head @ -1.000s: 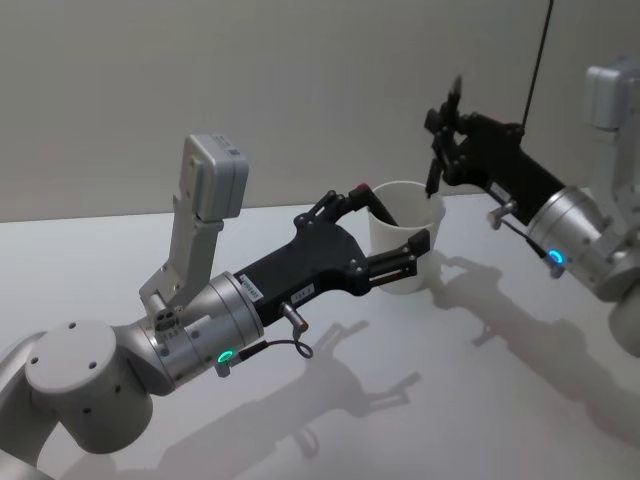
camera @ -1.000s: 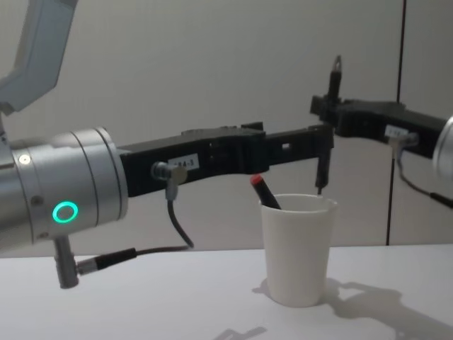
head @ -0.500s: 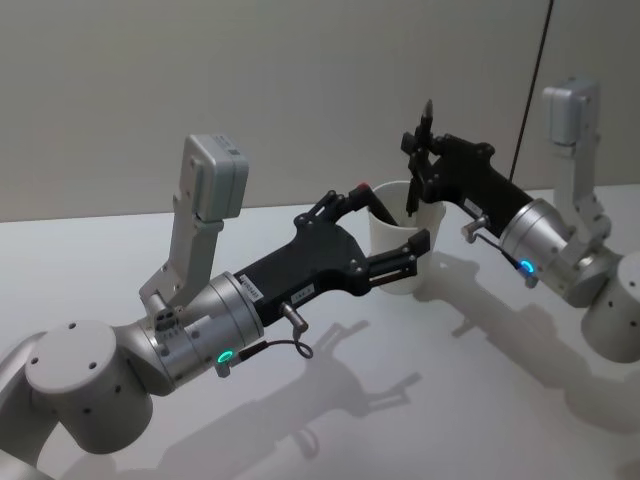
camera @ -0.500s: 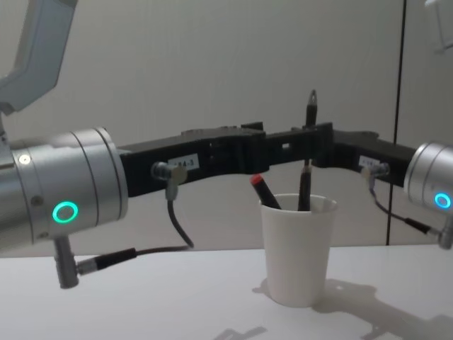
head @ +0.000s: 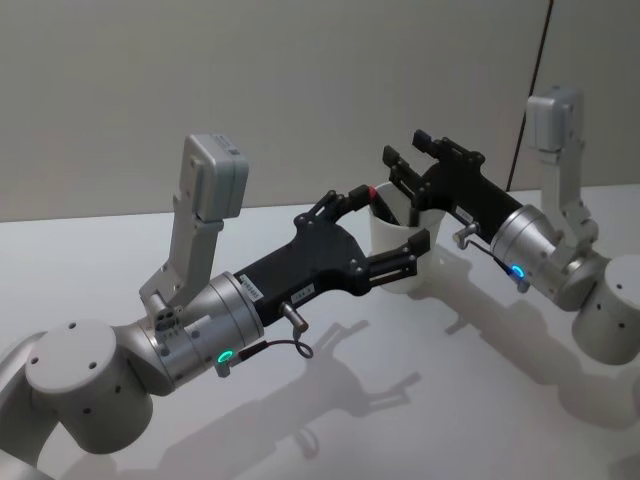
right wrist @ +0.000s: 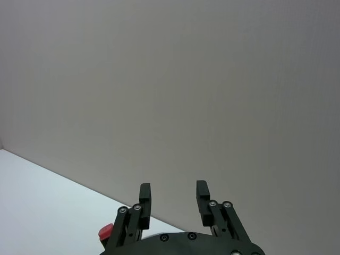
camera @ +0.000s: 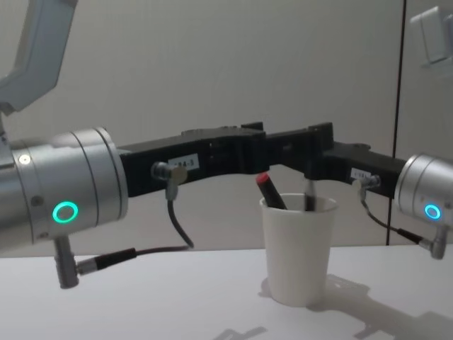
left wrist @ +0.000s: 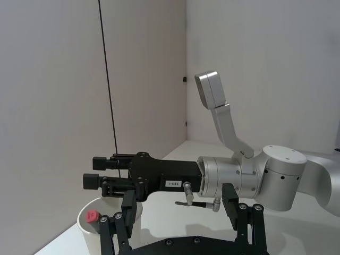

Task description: Place the pen into the pen holder.

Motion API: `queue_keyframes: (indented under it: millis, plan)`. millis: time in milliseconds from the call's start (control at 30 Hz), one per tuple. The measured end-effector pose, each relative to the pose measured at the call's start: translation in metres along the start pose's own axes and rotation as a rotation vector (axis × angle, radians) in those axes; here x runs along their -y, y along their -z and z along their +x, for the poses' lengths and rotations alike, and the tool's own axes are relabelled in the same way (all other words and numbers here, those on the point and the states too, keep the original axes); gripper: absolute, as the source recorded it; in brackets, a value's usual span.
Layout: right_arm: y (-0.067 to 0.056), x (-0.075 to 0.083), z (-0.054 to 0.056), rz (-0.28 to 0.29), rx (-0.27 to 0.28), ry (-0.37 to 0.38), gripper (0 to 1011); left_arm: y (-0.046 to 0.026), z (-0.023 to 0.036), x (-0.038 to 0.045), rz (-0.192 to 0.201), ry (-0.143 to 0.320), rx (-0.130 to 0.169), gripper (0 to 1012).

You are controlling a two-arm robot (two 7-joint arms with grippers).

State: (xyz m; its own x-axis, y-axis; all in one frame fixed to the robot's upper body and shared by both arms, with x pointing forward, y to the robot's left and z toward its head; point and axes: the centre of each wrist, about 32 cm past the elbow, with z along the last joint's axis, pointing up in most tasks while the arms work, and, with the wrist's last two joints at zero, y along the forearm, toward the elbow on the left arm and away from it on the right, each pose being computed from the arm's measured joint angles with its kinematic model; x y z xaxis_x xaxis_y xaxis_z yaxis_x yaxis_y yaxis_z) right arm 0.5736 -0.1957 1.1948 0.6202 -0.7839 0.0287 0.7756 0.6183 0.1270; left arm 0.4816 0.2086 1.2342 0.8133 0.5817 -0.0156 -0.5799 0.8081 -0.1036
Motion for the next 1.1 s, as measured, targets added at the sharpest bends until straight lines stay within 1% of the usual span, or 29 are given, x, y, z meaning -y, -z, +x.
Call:
queue_keyframes:
  millis: [167,200,233,333,367,400,433,467,533,567,833,1100]
  plan:
    - [0.001,-0.001,0.0,-0.003,-0.001,-0.001,642,0.0,0.0,0.0,0.0,0.0,0.0,1001]
    - [0.001,-0.001,0.0,-0.004,-0.001,-0.001,701,0.0,0.0,0.0,0.0,0.0,0.0,1001]
    - [0.001,-0.001,0.0,-0.004,-0.001,-0.001,701,0.0,0.0,0.0,0.0,0.0,0.0,1001]
    - [0.002,-0.001,0.0,-0.004,-0.001,-0.002,790,0.0,0.0,0.0,0.0,0.0,0.0,1001]
    - [0.002,-0.001,0.0,-0.004,-0.001,-0.002,835,0.0,0.0,0.0,0.0,0.0,0.0,1001]
    - [0.001,-0.001,0.0,-0.003,-0.002,-0.001,851,0.0,0.0,0.0,0.0,0.0,0.0,1001]
    - [0.001,-0.001,0.0,0.0,-0.004,-0.001,906,0.0,0.0,0.0,0.0,0.0,0.0,1001]
    - [0.001,-0.001,0.0,0.0,-0.004,-0.001,906,0.0,0.0,0.0,0.0,0.0,0.0,1001]
    - [-0.001,0.0,0.0,0.007,-0.011,0.001,953,0.0,0.0,0.0,0.0,0.0,0.0,1001]
    - [-0.002,0.001,0.0,0.01,-0.016,0.003,999,0.0,0.0,0.0,0.0,0.0,0.0,1001]
    - [-0.009,0.01,0.003,0.032,-0.043,0.032,1001,0.0,0.0,0.0,0.0,0.0,0.0,1001]
    - [-0.016,0.023,0.006,0.048,-0.06,0.077,1001,0.0,0.0,0.0,0.0,0.0,0.0,1001]
